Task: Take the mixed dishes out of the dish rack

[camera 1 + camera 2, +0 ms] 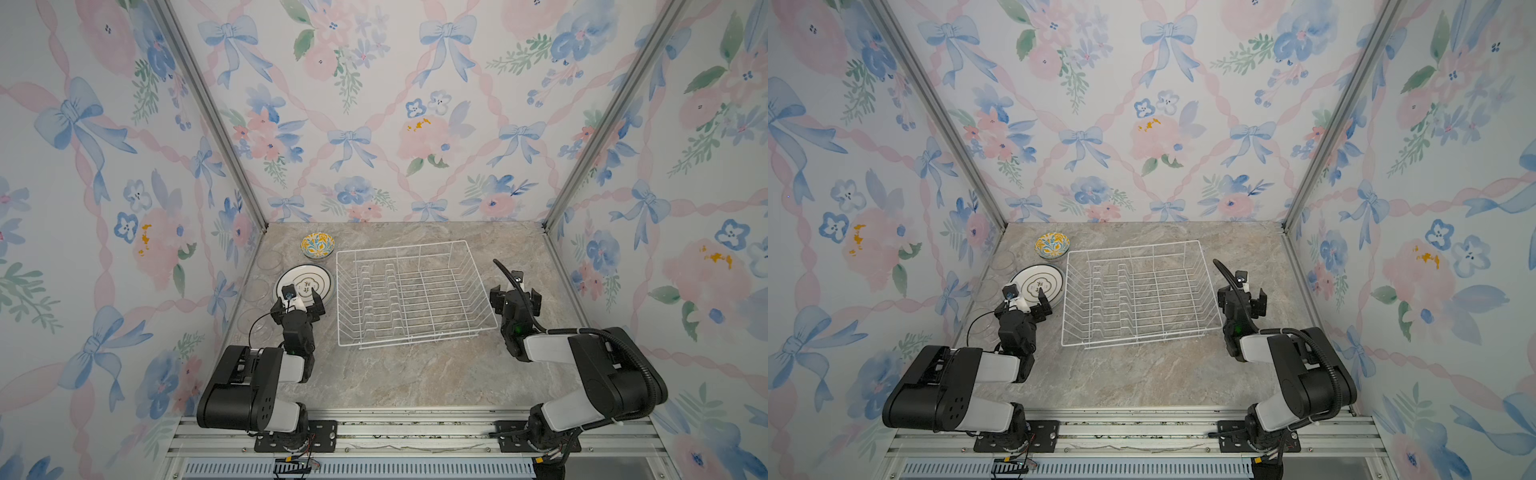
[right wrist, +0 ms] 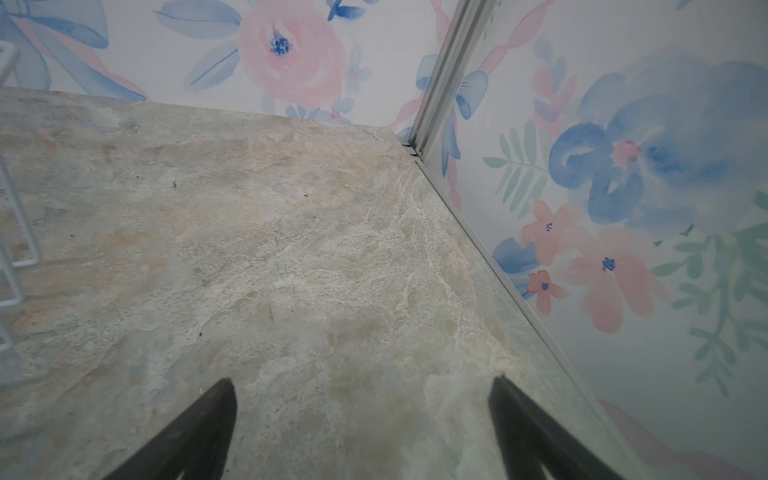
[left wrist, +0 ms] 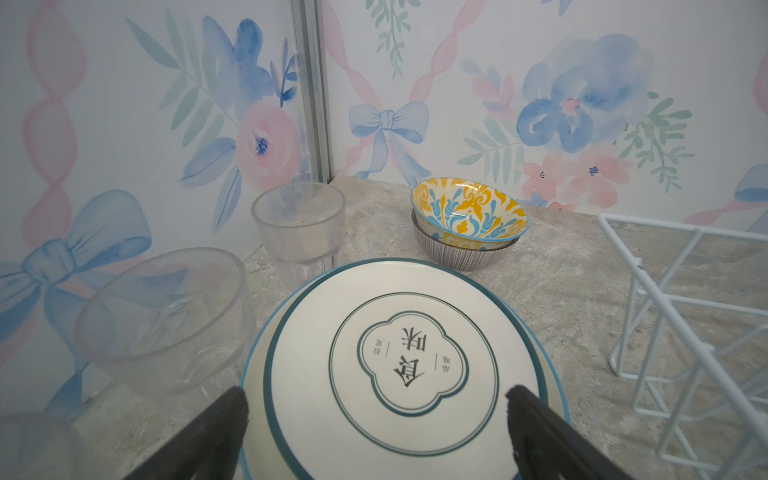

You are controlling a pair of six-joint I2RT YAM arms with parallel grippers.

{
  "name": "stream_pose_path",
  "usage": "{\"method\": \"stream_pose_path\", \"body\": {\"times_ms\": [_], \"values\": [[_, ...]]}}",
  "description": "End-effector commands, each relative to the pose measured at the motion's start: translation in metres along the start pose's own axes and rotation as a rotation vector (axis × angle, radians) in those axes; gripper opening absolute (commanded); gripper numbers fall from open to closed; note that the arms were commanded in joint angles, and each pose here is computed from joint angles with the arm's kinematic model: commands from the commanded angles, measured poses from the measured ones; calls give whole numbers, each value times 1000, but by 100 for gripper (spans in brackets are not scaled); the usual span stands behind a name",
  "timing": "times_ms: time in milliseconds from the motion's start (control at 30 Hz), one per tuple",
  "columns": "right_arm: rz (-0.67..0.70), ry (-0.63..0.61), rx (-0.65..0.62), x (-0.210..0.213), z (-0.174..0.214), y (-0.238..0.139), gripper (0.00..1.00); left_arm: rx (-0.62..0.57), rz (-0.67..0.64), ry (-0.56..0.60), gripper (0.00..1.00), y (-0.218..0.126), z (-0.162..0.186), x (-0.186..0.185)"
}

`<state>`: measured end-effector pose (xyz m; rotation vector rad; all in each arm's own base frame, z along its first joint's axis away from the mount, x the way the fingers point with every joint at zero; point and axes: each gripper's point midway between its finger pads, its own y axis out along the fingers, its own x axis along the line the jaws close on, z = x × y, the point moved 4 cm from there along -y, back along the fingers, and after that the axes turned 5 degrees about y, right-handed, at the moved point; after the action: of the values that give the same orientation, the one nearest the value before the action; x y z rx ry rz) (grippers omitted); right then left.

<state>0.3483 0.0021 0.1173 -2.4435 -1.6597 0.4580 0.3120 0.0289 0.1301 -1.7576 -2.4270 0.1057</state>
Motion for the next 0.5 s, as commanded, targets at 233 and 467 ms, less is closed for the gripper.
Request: {"method": "stream_pose_path", "body": {"times_ms": [233, 467], "values": [[-135, 56, -44, 3, -10, -1, 97, -57, 107, 145, 98, -5, 5, -29], [-230, 77, -66, 8, 3, 2, 97, -39, 80, 138, 98, 3, 5, -28]]}}
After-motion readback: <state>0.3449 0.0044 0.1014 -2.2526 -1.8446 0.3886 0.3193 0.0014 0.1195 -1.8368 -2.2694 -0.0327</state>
